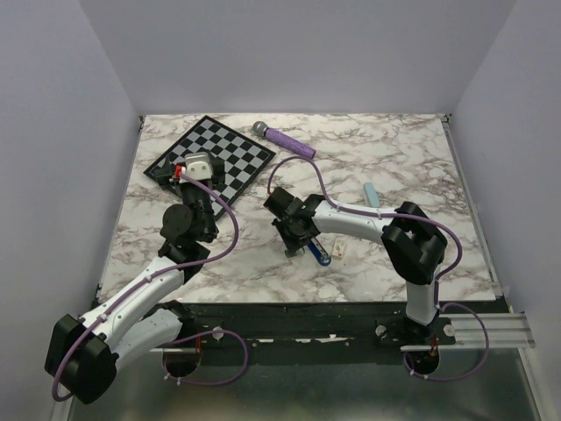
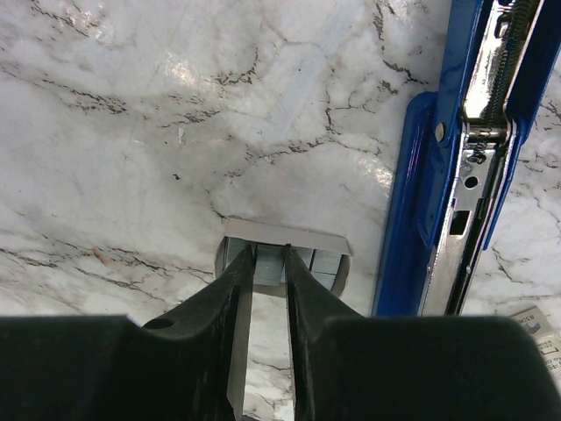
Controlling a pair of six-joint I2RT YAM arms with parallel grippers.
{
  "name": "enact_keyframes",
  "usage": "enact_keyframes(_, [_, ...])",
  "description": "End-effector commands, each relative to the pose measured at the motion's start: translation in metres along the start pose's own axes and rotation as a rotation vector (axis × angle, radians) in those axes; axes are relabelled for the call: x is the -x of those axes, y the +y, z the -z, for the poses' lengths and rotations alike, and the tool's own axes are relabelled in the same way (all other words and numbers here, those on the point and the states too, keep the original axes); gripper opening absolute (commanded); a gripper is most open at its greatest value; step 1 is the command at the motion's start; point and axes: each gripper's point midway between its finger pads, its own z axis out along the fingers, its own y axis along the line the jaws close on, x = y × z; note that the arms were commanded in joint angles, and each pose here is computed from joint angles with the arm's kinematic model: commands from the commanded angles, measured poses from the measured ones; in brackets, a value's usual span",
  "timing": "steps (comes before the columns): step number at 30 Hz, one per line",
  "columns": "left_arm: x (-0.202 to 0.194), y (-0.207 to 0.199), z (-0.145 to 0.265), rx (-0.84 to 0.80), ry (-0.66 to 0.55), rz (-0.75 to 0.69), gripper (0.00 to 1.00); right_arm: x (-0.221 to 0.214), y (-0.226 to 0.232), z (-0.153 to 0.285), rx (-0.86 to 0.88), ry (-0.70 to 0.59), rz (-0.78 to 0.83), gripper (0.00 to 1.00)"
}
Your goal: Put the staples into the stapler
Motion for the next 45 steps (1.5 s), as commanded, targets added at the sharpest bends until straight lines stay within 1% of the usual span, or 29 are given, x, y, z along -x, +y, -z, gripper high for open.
enact_keyframes(1, [0.006,0.004,0.0,0.005,-0.02,0.019,0.99,-0.011,0.003,-0.013,0.004,0.049,-0.004,0.28])
enact_keyframes(2, [0.007,0.004,0.0,0.005,-0.023,0.022,0.99,-0.01,0.002,-0.01,0.0,0.046,-0.003,0.23])
enact_keyframes(4, [0.006,0.003,0.0,0.002,-0.021,0.019,0.99,-0.007,0.001,-0.006,-0.008,0.034,0.002,0.16])
enact_keyframes(5, [0.007,0.004,0.0,0.004,-0.022,0.021,0.99,-0.006,0.0,-0.003,-0.012,0.029,0.0,0.11])
enact_keyframes(6, [0.006,0.004,0.0,0.004,-0.02,0.019,0.99,-0.004,0.0,-0.001,-0.013,0.023,0.004,0.09])
enact_keyframes(11, [0.006,0.004,0.0,0.006,-0.022,0.019,0.99,0.004,0.001,0.014,-0.004,-0.011,0.008,0.06])
enact_keyframes(16, [0.006,0.005,0.0,0.007,-0.022,0.02,0.99,0.009,-0.006,0.024,-0.043,-0.033,0.007,0.06])
enact_keyframes(19, [0.007,0.005,0.0,0.006,-0.023,0.02,0.99,0.006,-0.009,0.022,-0.057,-0.027,-0.001,0.14])
enact_keyframes(20, [0.007,0.005,0.0,0.006,-0.023,0.02,0.99,0.006,-0.007,0.022,-0.049,-0.029,-0.004,0.2])
enact_keyframes(22, [0.007,0.005,0.0,0.008,-0.024,0.02,0.99,0.004,-0.005,0.021,-0.034,-0.029,-0.014,0.26])
enact_keyframes(23, [0.007,0.005,0.0,0.007,-0.025,0.022,0.99,0.006,-0.004,0.02,-0.024,-0.038,-0.023,0.31])
enact_keyframes(25, [0.007,0.005,0.001,0.005,-0.024,0.021,0.99,0.005,-0.001,0.019,-0.015,-0.035,-0.026,0.37])
enact_keyframes(26, [0.008,0.005,0.001,0.005,-0.025,0.023,0.99,0.005,-0.001,0.018,-0.013,-0.035,-0.027,0.43])
enact_keyframes(28, [0.008,0.005,0.001,0.005,-0.025,0.023,0.99,0.005,-0.001,0.015,-0.012,-0.031,-0.03,0.47])
enact_keyframes(36, [0.007,0.005,0.001,0.004,-0.025,0.022,0.99,-0.002,0.001,0.001,0.0,-0.004,-0.024,0.48])
enact_keyframes(45, [0.007,0.004,0.0,0.0,-0.024,0.022,0.99,-0.007,0.002,-0.007,0.001,0.034,0.026,0.47])
